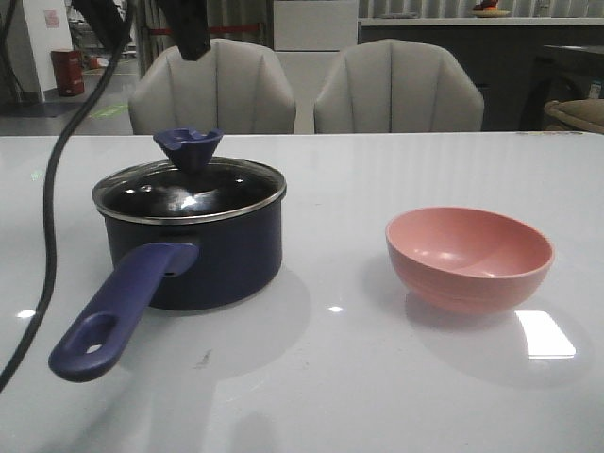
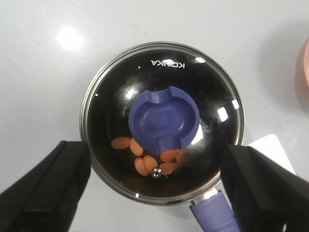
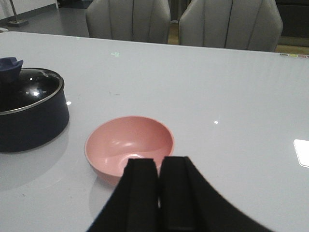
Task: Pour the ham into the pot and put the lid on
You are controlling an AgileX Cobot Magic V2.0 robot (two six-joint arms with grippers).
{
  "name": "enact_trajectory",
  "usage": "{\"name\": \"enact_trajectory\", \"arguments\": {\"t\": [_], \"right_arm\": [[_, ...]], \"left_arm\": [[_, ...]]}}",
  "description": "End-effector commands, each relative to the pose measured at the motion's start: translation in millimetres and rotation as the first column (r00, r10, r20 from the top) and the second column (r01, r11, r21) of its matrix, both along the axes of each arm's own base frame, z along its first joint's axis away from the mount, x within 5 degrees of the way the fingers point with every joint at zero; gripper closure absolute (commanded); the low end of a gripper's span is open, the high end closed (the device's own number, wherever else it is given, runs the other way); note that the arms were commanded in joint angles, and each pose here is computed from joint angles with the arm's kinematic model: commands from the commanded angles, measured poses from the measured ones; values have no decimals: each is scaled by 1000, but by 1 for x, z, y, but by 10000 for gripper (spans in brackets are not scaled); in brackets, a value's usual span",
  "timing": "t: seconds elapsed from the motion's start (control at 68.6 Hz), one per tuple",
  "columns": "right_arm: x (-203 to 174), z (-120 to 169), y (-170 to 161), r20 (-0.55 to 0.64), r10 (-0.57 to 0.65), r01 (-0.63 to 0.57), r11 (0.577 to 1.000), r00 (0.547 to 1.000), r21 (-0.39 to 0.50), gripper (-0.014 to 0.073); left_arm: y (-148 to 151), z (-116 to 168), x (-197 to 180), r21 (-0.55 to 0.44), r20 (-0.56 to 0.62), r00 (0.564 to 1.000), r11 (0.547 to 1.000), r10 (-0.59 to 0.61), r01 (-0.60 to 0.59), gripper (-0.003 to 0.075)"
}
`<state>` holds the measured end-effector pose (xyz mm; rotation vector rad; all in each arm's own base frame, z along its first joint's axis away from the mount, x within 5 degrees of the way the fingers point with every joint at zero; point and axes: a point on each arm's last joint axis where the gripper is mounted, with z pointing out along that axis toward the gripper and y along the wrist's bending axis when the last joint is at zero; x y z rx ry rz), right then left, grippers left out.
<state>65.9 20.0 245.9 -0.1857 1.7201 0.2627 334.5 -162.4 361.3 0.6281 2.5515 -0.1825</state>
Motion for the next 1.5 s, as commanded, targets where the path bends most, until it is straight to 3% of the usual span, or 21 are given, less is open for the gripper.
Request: {"name": "enact_trajectory", "arguments": {"t": [0.0,0.277,0.539,0.845,1.093,1.195,1.282,1.37,1.486], "right_arm": [[1,16,0,95,-7,6,1000,995,9,449],[1,16,0,95,-7,6,1000,995,9,449],[1,16,0,95,-7,6,1000,995,9,449],[1,16,0,95,-7,6,1000,995,9,449],[1,16,0,95,-7,6,1000,995,9,449],[1,16,0,95,-7,6,1000,995,9,449],[1,16,0,95,-7,6,1000,995,9,449],[1,16,0,95,-7,6,1000,995,9,449],[1,16,0,95,-7,6,1000,995,9,449]], "left_arm": [[14,31,-28,-75,146,989,997,12,0,138],[45,20,-91,-128,253,967,992,29,4,138],[76,10,-157,-208,409,910,978,63,26,138],[116,-10,-243,-320,600,789,943,132,86,138],[136,-54,-284,-381,718,668,913,195,143,145],[139,-67,-288,-402,760,610,900,225,169,262],[140,-69,-290,-416,786,567,890,247,188,442],[141,-67,-291,-421,794,551,886,256,195,623],[141,-67,-290,-420,794,552,886,255,195,601]]}}
